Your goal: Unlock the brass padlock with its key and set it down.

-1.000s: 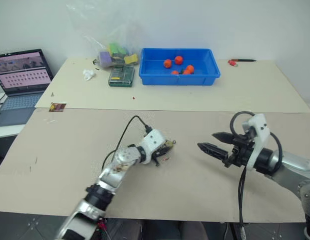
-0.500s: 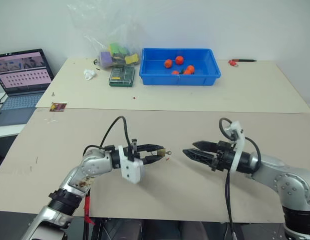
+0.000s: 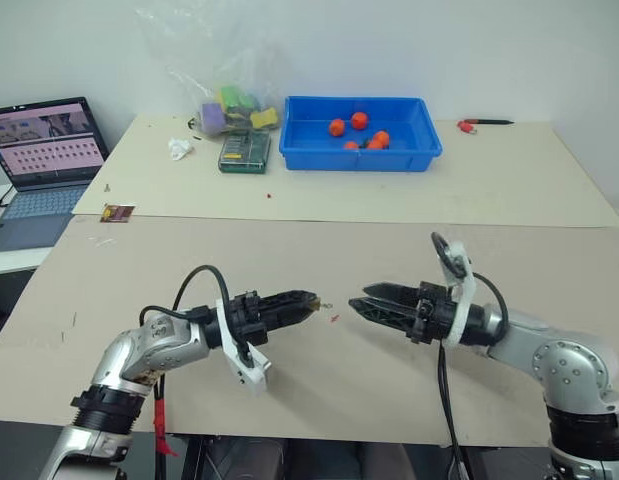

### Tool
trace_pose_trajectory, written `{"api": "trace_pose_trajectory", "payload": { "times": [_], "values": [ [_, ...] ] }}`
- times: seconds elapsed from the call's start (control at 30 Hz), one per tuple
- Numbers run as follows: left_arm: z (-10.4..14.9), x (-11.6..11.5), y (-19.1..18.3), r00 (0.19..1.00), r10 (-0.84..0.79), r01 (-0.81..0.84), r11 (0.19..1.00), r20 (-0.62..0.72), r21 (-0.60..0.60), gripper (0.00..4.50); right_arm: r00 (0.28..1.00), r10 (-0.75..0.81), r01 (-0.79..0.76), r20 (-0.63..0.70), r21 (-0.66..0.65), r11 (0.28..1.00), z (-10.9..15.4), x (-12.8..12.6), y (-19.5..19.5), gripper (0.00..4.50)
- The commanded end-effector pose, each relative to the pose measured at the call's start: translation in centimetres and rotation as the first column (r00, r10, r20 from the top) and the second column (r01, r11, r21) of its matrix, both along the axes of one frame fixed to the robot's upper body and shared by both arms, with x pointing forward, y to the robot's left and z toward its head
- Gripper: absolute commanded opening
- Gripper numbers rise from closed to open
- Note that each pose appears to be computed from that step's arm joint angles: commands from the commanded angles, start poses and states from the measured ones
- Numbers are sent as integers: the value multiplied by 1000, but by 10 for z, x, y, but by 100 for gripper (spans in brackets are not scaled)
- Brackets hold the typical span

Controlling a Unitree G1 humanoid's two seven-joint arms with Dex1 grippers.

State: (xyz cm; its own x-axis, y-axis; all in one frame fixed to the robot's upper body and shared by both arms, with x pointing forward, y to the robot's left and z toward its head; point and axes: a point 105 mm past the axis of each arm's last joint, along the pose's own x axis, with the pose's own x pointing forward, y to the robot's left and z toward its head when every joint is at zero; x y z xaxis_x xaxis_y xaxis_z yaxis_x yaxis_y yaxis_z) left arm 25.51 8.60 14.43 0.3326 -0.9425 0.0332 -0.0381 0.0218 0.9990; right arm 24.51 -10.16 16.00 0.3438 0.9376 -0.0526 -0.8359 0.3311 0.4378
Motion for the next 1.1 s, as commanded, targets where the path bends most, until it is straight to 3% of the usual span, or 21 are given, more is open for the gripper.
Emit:
{"api": "trace_pose_trajectory", "payload": {
  "times": [0.03,0.3,0.57,0.67,1.0,1.03,1.1],
  "values": [
    [11,-3,-2,999,0,2,999,48,-43,81,985,95,-82,145,-92,992,4,-12,14,450],
    [13,-1,-7,999,-4,7,998,47,-59,81,946,43,-14,322,-90,996,7,8,18,450],
    [14,0,-10,999,-13,16,998,45,-66,81,935,62,-31,348,-93,995,7,12,16,450],
    [13,0,-11,999,-15,18,997,39,-74,81,938,75,-45,338,-96,994,6,11,17,386],
    [15,1,-15,999,-18,21,996,36,-87,81,942,69,-40,328,-96,995,6,9,17,28],
    [16,1,-16,999,-18,21,996,36,-89,81,942,70,-41,328,-96,995,6,9,17,4],
    [16,2,-16,999,-18,21,996,35,-91,81,942,69,-39,329,-95,995,6,10,18,4]
  ]
}}
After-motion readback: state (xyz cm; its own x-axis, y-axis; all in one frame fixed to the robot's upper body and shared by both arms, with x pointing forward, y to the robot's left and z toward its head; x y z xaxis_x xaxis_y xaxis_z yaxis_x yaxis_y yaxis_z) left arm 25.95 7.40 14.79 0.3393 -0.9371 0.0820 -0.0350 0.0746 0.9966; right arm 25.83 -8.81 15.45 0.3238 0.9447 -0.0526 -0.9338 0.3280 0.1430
